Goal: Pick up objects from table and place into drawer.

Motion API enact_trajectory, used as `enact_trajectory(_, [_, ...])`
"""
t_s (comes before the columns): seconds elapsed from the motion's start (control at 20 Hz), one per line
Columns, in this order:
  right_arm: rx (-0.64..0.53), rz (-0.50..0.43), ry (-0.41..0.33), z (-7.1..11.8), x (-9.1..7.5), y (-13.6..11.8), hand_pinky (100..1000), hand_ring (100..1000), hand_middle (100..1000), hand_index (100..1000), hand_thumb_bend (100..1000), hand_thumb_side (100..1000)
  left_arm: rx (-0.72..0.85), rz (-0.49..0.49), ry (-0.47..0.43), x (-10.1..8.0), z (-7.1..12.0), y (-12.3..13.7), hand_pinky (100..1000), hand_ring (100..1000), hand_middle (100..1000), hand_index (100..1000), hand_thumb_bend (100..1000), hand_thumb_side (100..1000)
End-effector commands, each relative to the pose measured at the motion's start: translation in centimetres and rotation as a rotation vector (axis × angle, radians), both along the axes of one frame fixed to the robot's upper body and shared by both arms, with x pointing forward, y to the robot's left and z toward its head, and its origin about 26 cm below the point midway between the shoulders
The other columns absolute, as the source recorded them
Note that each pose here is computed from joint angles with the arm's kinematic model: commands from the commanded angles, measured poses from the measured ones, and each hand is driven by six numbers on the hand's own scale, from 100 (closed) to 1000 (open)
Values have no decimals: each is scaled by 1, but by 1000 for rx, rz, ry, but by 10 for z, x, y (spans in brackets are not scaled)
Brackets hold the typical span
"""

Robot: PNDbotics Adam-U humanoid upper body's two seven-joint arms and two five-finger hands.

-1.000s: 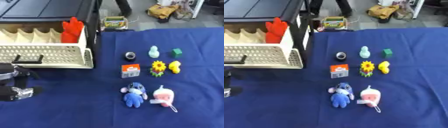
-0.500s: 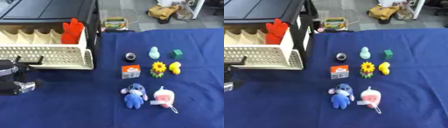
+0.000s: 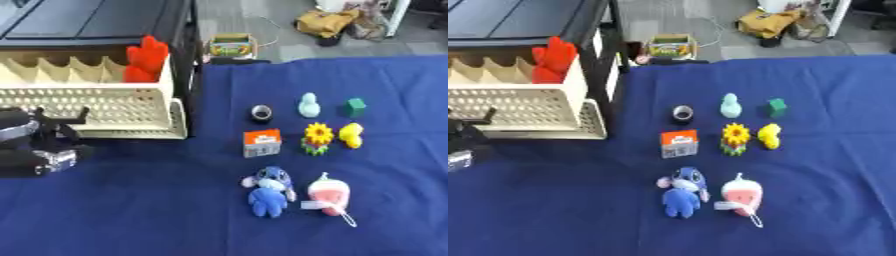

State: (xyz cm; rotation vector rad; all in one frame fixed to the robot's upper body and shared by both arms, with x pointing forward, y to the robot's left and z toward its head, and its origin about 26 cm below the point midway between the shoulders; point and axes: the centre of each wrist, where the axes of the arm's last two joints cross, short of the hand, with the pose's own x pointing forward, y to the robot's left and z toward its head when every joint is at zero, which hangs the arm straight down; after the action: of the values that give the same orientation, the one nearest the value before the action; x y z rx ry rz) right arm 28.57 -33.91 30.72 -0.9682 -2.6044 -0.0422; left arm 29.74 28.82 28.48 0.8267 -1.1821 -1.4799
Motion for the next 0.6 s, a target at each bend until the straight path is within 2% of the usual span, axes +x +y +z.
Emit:
enact_trajectory(0.05, [-18, -2, -34, 10, -4, -1, 682, 731, 679, 800, 100, 775, 1, 29, -2, -2, 10, -2, 312, 595, 551, 918, 339, 1000])
enact_trajectory(0.3, [-14, -3, -32, 9, -4, -2, 682, 728, 678, 800, 100, 772, -19, 37, -10, 1, 13, -5, 319, 597, 550, 916, 277, 1000])
enact_trajectory(0.6, [-9, -4, -28, 13, -4, 1, 682, 727, 677, 799, 100, 769, -47, 51, -40, 7, 16, -4, 320, 597, 549, 914, 271, 1000])
